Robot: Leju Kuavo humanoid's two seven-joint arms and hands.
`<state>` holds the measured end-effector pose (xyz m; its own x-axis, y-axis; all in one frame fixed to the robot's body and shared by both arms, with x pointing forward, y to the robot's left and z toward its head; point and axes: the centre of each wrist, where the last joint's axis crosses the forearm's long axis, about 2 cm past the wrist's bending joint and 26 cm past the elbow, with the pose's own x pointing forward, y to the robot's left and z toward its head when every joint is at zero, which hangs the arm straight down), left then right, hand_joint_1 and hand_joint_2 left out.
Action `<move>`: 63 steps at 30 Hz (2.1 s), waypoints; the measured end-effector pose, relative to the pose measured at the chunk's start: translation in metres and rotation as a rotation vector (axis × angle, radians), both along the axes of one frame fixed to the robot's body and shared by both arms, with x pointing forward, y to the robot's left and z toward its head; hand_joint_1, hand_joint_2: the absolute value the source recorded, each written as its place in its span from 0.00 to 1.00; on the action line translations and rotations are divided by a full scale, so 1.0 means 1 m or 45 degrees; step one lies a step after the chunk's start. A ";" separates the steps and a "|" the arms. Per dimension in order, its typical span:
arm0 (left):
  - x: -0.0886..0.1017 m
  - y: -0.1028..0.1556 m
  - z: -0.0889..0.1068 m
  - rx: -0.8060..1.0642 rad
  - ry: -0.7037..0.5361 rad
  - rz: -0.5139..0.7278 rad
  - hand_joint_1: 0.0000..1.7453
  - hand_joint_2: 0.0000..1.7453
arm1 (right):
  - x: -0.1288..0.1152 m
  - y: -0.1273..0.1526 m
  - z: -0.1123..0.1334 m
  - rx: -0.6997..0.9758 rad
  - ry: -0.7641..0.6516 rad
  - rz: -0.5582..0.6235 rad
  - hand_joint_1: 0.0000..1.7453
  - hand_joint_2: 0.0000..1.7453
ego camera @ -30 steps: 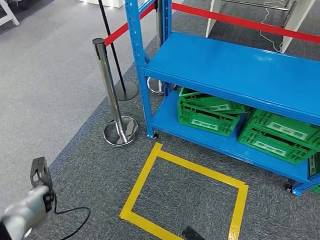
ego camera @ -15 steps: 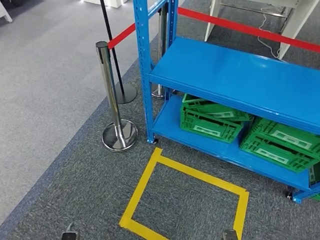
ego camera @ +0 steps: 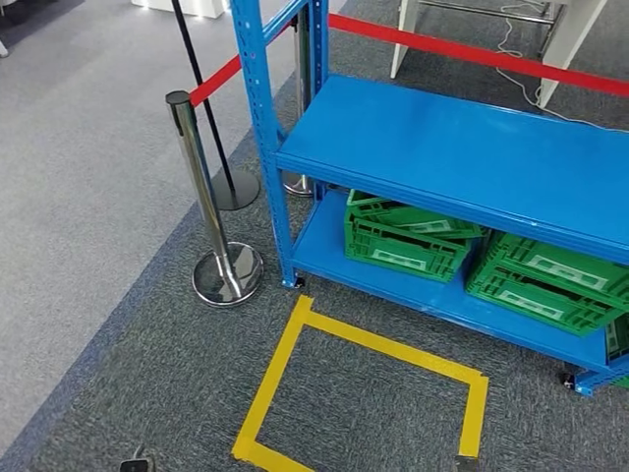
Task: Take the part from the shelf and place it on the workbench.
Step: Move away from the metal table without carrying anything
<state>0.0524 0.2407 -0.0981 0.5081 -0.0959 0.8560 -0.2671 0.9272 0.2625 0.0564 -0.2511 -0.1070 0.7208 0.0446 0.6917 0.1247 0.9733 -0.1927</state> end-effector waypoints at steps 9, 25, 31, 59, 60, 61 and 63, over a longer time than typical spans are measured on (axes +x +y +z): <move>-0.002 0.003 -0.001 0.008 0.001 -0.017 0.00 0.00 | -0.001 0.000 0.000 -0.001 0.000 -0.001 0.00 0.00; 0.001 -0.001 0.000 -0.012 -0.001 0.001 0.00 0.00 | 0.002 0.000 0.000 0.000 0.004 0.003 0.00 0.00; 0.004 0.000 0.000 -0.025 -0.008 0.006 0.00 0.00 | 0.000 0.001 0.000 0.018 0.024 0.004 0.00 0.00; 0.005 0.000 0.002 -0.011 -0.021 0.019 0.00 0.00 | 0.005 0.000 0.001 -0.033 -0.034 0.021 0.00 0.00; 0.005 0.000 0.002 -0.010 -0.022 0.021 0.00 0.00 | 0.004 0.000 0.001 -0.033 -0.033 0.019 0.00 0.00; 0.005 0.001 0.002 -0.010 -0.023 0.023 0.00 0.00 | 0.004 0.000 0.001 -0.033 -0.033 0.017 0.00 0.00; 0.005 0.001 0.002 -0.009 -0.023 0.028 0.00 0.00 | 0.005 0.000 0.001 -0.033 -0.034 0.016 0.00 0.00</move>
<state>0.0572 0.2419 -0.0963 0.4946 -0.0788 0.8655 -0.2923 0.9228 0.2511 0.0614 -0.2515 -0.1062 0.7013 0.0715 0.7093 0.1181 0.9696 -0.2145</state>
